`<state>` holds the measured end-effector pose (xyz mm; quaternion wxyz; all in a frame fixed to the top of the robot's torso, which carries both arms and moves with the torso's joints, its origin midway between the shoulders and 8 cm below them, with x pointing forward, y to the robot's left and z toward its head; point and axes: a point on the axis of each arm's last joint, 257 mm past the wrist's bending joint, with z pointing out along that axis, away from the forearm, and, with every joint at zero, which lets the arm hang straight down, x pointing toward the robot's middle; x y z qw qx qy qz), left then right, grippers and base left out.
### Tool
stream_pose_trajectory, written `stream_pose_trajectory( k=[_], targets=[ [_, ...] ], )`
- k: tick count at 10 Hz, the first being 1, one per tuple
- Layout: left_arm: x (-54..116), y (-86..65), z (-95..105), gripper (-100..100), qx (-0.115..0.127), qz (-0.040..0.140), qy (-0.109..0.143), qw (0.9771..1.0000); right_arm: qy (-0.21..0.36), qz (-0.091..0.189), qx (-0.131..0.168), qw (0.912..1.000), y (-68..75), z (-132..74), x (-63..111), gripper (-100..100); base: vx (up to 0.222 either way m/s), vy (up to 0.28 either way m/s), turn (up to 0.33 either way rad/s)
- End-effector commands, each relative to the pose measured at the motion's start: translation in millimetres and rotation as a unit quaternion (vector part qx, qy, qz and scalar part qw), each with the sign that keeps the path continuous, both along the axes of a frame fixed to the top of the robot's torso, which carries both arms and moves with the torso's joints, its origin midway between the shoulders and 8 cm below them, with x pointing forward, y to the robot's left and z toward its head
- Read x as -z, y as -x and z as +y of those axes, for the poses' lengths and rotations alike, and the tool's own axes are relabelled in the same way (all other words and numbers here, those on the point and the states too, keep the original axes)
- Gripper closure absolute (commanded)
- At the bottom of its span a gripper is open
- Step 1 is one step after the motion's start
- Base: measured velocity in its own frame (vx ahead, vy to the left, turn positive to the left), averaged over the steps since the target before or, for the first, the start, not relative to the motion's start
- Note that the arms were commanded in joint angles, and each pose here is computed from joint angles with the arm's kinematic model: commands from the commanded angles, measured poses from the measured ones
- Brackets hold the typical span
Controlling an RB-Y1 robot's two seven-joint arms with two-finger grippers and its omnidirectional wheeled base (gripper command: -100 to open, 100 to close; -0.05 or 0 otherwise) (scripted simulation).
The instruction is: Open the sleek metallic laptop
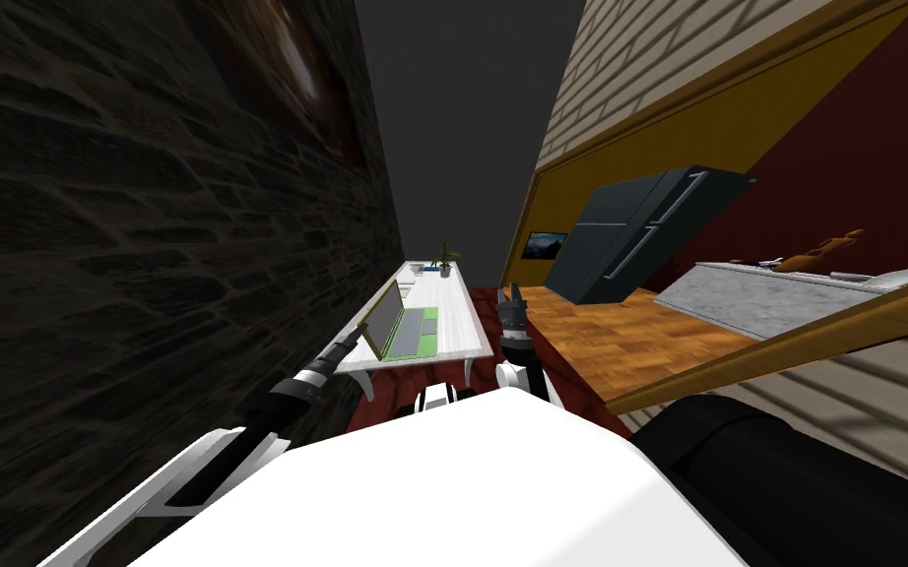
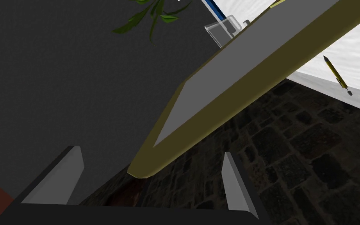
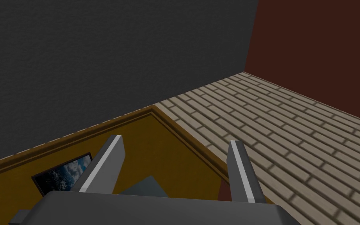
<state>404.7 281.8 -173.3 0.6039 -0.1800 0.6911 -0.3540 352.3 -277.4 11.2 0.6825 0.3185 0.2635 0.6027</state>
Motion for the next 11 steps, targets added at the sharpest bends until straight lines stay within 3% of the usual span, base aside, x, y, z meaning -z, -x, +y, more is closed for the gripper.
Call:
stream_pose_trajectory(
  k=[1,2,3,6,7,9,10,11],
  targets=[
    [0.7,-0.1,0.6,-100,0.0,0.001,-0.002,1.0,0.0,0.0,0.0,1.0,0.0,0,0.0,0,0.004,0.006,0.005],
    [0.6,-0.1,0.6,100,0.0,0.001,-0.002,1.0,0.0,0.0,0.0,1.0,0.0,0,0.0,0,0.0,0.0,0.0],
    [3.4,-0.2,6.1,100,-0.001,-0.002,-0.041,0.9992,0.0,0.0,0.0,1.0,0.0,0,0.0,0,-0.017,-0.071,0.004],
    [7.2,-0.4,14.6,100,-0.002,-0.007,-0.099,0.9951,0.0,0.0,0.0,1.0,0.0,0,0.0,0,-0.015,-0.141,0.007],
    [9.4,-0.6,20.4,100,-0.002,-0.01,-0.137,0.9905,0.0,0.0,0.0,1.0,0.0,0,0.0,0,0.005,-0.194,0.022],
    [11.4,-0.8,26.4,100,-0.001,-0.013,-0.176,0.9844,0.0,0.0,0.0,1.0,0.0,0,0.0,0,0.007,-0.169,-0.004],
    [7.3,-2.0,27.9,100,-0.005,-0.016,-0.167,0.9859,0.0,0.0,0.0,1.0,0.0,0,0.0,0,-0.008,-0.076,0.003],
    [20.3,-6.5,39.0,100,-0.011,-0.017,-0.217,0.976,0.0,0.0,0.0,1.0,0.0,0,-0.1,0,-0.023,-0.097,-0.043]
  ],
)
